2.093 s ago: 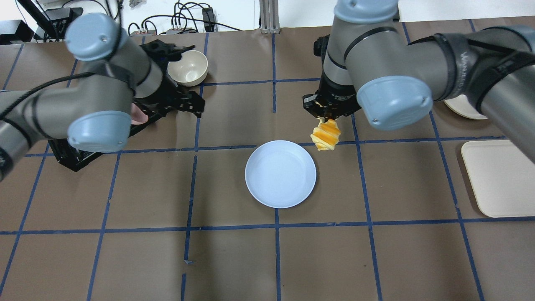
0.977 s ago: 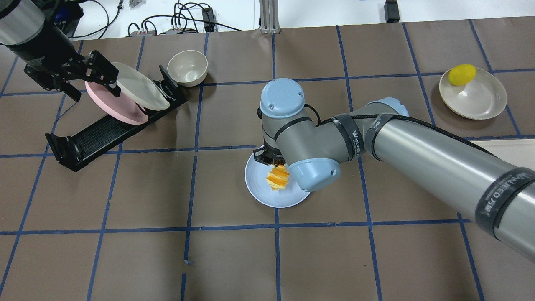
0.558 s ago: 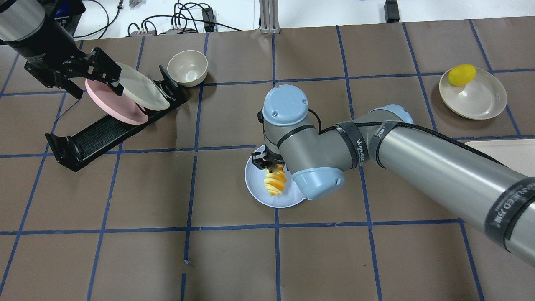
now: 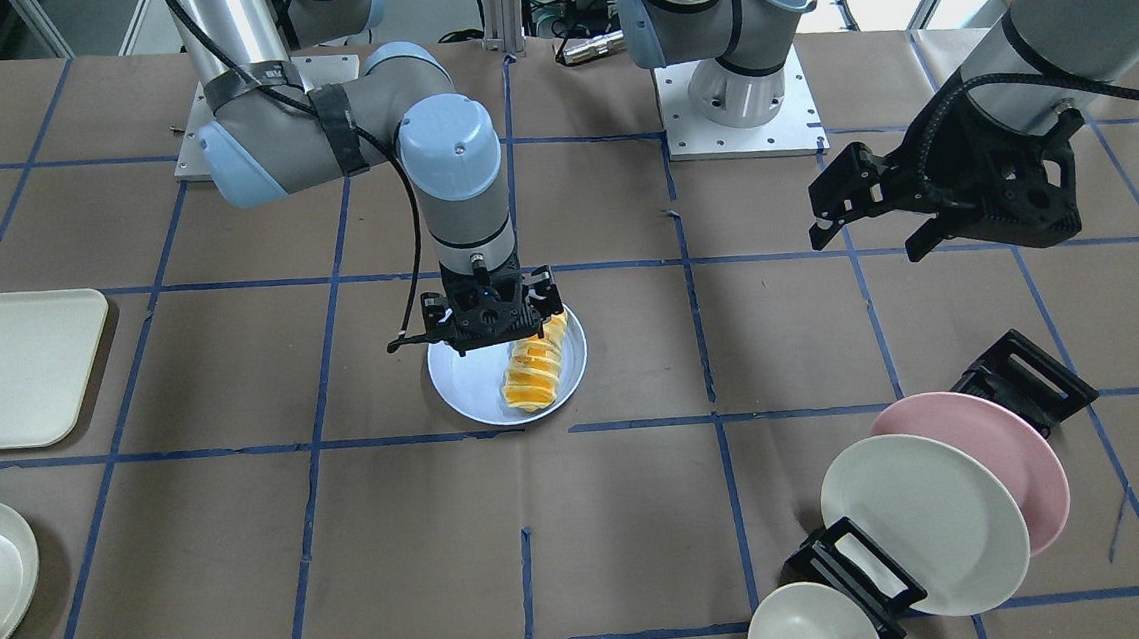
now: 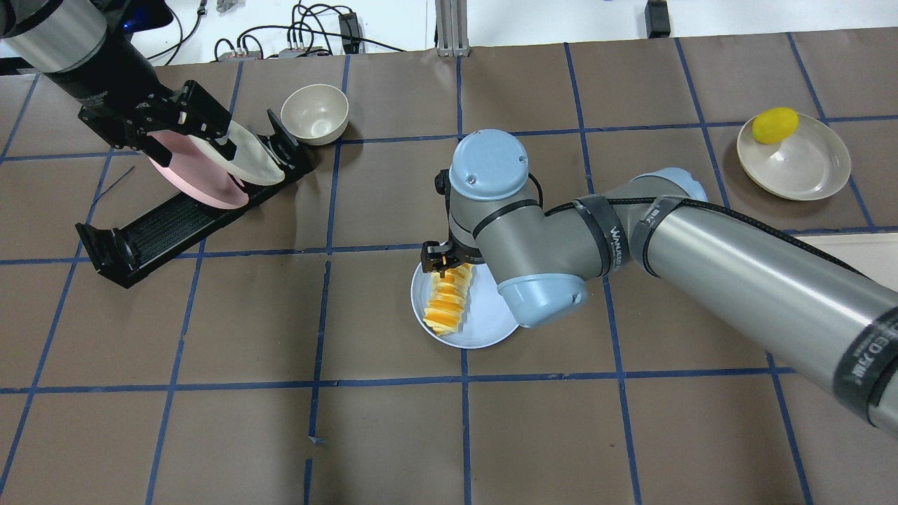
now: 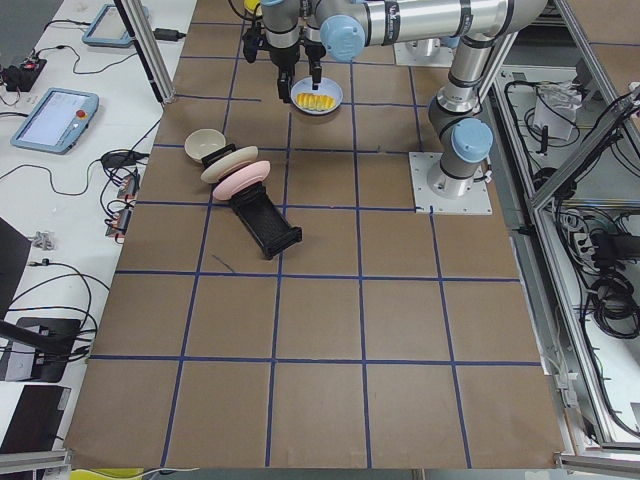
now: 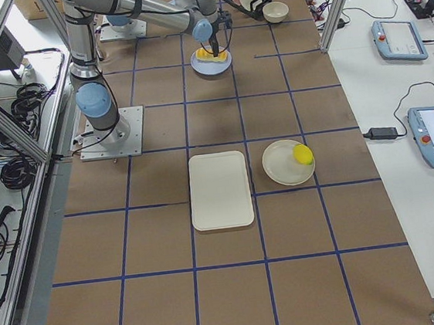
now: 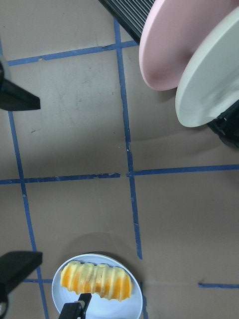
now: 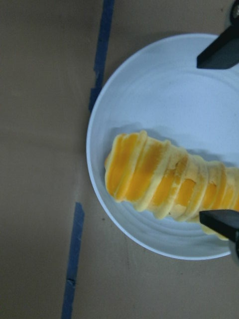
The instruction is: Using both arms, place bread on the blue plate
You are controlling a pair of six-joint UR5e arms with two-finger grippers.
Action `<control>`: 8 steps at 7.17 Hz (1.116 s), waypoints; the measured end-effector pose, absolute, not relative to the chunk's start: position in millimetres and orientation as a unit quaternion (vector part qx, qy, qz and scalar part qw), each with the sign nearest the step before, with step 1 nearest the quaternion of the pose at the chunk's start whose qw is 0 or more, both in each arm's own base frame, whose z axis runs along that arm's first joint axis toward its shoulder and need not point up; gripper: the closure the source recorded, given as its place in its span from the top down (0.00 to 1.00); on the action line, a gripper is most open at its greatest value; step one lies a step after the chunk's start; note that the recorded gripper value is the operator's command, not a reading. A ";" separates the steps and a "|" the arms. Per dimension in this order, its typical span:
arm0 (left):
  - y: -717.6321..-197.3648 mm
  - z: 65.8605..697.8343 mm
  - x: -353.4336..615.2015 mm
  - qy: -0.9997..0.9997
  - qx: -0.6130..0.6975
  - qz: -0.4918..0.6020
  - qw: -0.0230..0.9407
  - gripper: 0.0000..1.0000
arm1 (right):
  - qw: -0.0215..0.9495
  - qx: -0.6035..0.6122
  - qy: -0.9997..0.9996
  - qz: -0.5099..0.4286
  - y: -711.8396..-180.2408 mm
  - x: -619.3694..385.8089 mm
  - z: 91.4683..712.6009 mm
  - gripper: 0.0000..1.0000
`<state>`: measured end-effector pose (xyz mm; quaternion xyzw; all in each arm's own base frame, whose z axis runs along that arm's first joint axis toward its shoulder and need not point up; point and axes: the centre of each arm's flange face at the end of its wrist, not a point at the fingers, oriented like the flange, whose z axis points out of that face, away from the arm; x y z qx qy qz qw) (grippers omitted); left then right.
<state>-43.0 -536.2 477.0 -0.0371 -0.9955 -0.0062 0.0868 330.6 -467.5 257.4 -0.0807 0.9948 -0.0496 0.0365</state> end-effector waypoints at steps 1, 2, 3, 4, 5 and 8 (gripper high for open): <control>-536.4 478.3 -43.7 -0.996 -0.037 0.000 0.084 1.00 | 0.036 -0.092 0.992 -0.073 -483.1 298.5 281.5 1.00; -535.1 479.9 -44.0 -0.996 -0.036 0.006 0.080 1.00 | 0.032 -0.103 0.989 -0.098 -498.8 254.0 309.3 1.00; -533.6 482.8 -44.9 -0.997 -0.023 0.009 0.073 1.00 | 0.028 -0.106 0.987 -0.119 -509.0 212.4 334.8 1.00; -532.6 483.2 -48.0 -0.999 0.003 0.004 0.052 1.00 | 0.025 -0.104 0.988 -0.116 -507.2 185.8 356.0 1.00; -532.0 481.7 -55.9 -1.000 0.022 -0.002 0.021 1.00 | 0.023 -0.098 0.991 -0.088 -491.3 171.5 376.1 1.00; -536.7 474.4 -68.5 -1.000 0.028 -0.007 -0.005 1.00 | 0.024 -0.081 0.996 0.010 -448.0 154.1 425.8 1.00</control>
